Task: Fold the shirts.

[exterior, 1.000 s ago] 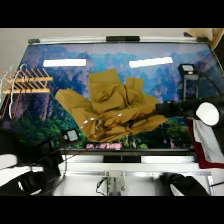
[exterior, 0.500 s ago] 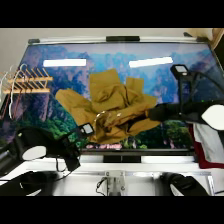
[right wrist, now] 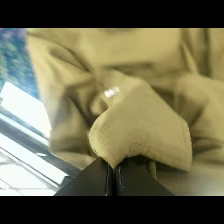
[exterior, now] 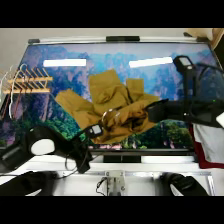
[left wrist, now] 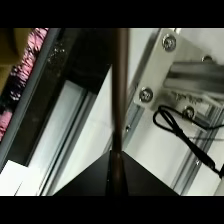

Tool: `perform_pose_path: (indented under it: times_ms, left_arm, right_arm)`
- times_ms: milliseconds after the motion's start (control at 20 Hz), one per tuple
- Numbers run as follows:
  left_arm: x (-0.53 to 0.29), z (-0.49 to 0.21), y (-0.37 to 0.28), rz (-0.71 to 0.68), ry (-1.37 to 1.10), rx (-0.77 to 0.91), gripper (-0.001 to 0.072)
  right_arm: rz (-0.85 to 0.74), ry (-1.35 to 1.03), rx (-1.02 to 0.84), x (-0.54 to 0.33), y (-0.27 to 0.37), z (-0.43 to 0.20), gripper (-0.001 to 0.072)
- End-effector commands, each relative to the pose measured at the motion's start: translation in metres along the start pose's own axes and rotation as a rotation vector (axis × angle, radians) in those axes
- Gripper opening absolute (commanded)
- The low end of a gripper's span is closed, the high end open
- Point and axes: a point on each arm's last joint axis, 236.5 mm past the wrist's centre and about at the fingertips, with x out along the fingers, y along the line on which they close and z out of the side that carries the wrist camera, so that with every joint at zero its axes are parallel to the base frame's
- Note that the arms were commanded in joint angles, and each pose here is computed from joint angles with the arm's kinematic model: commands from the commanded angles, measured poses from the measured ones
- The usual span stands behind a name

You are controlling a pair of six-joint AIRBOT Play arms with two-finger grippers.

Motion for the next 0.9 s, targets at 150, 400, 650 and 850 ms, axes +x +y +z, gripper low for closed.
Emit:
perform_pose_path:
  times_ms: [150,400,650,850]
  left_arm:
    - [0.025,0.054,0.053,0.048,-0.107,-0.199,0.0039]
    - [-0.014,0.1,0.068,0.089,-0.262,-0.221,0.0039]
    - [-0.011,0.097,0.059,0.091,-0.219,-0.169,0.0038]
    - [-0.016,0.094,0.073,0.135,-0.213,-0.184,0.0038]
  right_arm:
    - [0.125,-0.056,-0.071,-0.024,0.039,0.018,0.006]
    - [0.129,-0.007,-0.058,-0.024,0.039,0.007,0.006]
    - [0.109,-0.081,-0.052,-0.024,0.035,0.024,0.0351]
    - [0.099,-0.142,-0.095,-0.061,0.046,0.037,0.0682]
